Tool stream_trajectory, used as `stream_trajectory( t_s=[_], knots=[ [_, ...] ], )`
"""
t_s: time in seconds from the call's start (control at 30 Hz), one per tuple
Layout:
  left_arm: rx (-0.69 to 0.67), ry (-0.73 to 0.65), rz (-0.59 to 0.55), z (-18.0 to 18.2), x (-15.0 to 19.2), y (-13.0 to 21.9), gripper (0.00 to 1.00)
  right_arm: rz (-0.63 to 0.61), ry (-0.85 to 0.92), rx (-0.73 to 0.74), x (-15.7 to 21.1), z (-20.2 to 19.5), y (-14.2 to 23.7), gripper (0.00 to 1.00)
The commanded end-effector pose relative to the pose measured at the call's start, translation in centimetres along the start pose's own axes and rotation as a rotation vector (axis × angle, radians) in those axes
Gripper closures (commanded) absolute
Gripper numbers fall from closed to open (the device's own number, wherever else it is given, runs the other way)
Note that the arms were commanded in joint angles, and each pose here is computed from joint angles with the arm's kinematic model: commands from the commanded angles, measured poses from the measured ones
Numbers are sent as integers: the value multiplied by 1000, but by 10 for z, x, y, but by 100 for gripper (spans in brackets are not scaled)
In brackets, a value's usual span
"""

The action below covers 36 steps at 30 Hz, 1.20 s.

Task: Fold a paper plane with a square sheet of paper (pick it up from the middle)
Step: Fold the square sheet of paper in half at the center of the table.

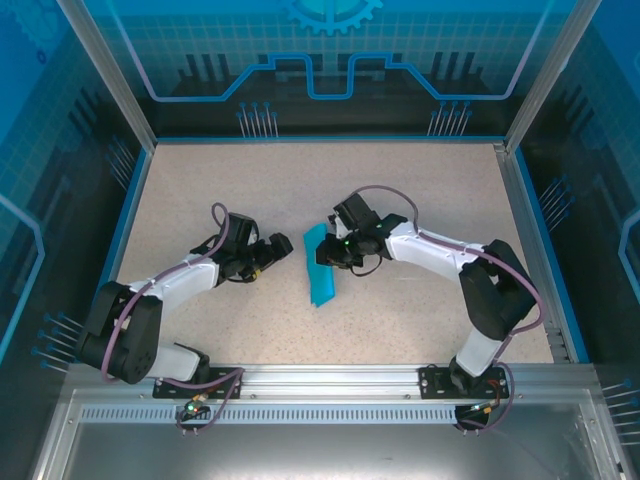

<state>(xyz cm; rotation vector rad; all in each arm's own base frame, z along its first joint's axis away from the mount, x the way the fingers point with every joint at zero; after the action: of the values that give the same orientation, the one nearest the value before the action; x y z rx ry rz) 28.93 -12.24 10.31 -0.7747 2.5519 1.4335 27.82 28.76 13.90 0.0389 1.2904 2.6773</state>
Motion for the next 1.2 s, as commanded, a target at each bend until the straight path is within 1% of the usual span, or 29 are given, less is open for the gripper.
stream_trajectory(
  t_s=[0.0,0.13,0.2,0.3,0.4,0.53,0.6,0.77,0.93,1.03,1.17],
  knots=[
    [79,-42,-7,-15,-3,3,1,30,-12,-4,-3,-9,-12,76],
    [114,-55,-3,-20,-4,0,2,17,-27,113,-6,-34,-24,75],
    [131,-59,2,-23,-5,-2,1,4,-24,160,-7,-43,-26,72],
    [152,-62,13,-25,-5,-6,2,-21,-18,250,-10,-55,-26,66],
    [167,-67,5,-27,-6,-8,2,-46,-7,328,-13,-62,-22,58],
    [182,-84,-23,-29,-10,-9,2,-61,12,385,-16,-67,-19,47],
    [192,-95,-34,-31,-12,-8,2,-55,17,409,-17,-70,-20,43],
    [200,-108,-28,-38,-18,-8,2,-31,-3,414,-16,-72,-22,43],
    [225,-85,93,-45,-14,-18,2,-20,-38,453,-15,-82,-23,46],
    [254,-60,133,-48,-10,-22,6,-21,-26,454,-13,-83,-22,46],
    [265,-62,107,-48,-10,-21,7,-51,-43,457,-16,-89,-22,47]
  ],
)
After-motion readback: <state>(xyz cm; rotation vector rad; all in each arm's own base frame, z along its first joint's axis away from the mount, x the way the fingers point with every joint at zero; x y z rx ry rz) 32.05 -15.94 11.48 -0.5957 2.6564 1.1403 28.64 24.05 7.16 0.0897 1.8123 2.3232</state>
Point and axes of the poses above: each hand's point on the last joint's axis, 136 mm out from that joint toward the fingers, its own y axis back along the fingers, its own z axis along the line the jaws close on, x = y × z, the point moved 5 cm from there along y, back along the fingers, and after that the axes turned 11 degrees about -y, right-handed, at the moved point
